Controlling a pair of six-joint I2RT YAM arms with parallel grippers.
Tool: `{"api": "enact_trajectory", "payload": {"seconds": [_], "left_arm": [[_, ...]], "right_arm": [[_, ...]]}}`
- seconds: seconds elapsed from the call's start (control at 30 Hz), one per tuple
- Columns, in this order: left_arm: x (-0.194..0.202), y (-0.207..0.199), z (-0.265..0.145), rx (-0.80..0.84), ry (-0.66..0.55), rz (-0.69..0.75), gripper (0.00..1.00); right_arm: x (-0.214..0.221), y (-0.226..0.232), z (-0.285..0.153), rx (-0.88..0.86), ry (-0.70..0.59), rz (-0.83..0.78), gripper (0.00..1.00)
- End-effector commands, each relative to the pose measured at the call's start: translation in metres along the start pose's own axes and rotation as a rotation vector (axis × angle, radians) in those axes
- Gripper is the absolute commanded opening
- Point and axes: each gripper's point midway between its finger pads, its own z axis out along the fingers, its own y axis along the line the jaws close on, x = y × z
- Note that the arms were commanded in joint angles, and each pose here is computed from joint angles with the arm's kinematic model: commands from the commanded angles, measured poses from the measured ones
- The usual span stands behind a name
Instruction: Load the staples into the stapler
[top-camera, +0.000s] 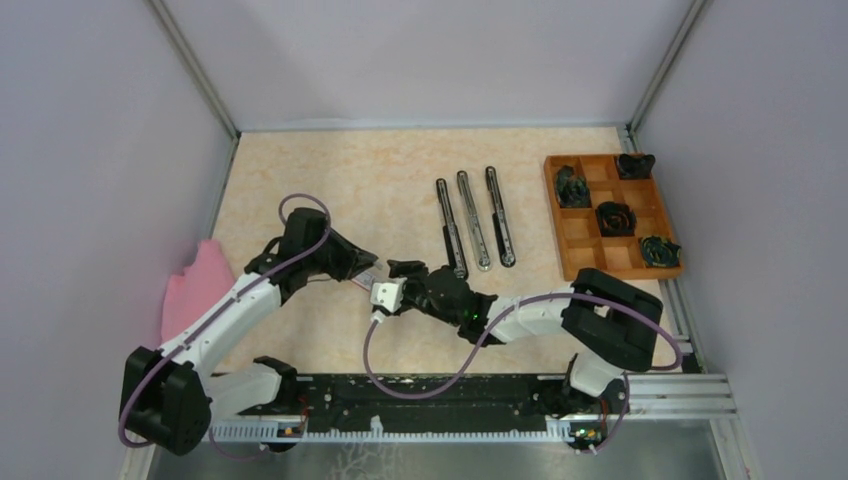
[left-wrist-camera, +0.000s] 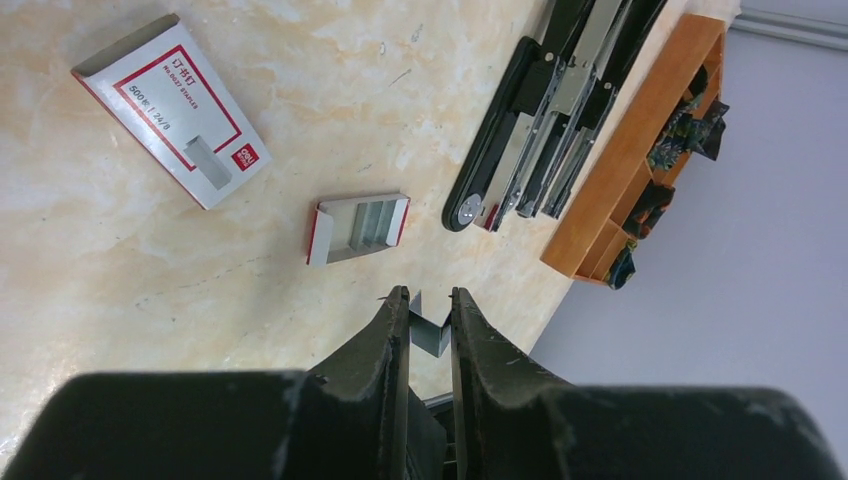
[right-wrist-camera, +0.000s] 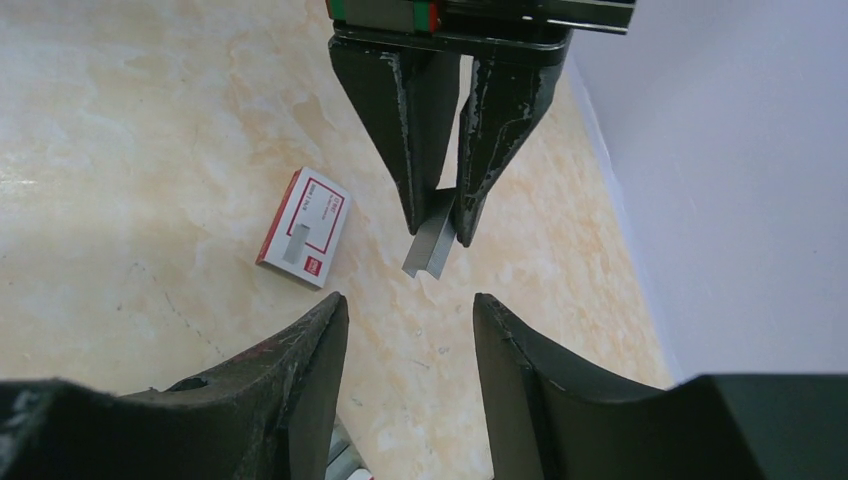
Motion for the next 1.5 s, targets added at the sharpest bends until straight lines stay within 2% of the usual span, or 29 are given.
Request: {"api": "enact_trajectory", "payload": {"seconds": [0.0,0.7,1.07,1.33,1.47], "left_arm": [[0.001,-0.006,-0.002,-0.018,0.002,-0.029,0.0],[0.008,-0.006,0.001,-0.03,0.012,-0.043,0.0],[0.014,-0.003,0.006,-0.041,0.038,-0.052,0.0],[0.017,-0.001,0.009,-0.042,0.052,-0.059,0.01],[0.018,0.0,0.011,-0.047,0.06,-0.057,0.02]], "right_arm": [[-0.023,-0.013,0.01,0.06,-0.075,-0.057,0.49],[-0.017,-0.017,0.02,0.176,-0.063,-0.136,0.38],[-0.019,-0.013,0.022,0.175,-0.063,-0.159,0.32],[-0.018,-0.01,0.018,0.184,-0.067,-0.162,0.21],[-0.018,-0.01,0.014,0.185,-0.066,-0.154,0.11]]}}
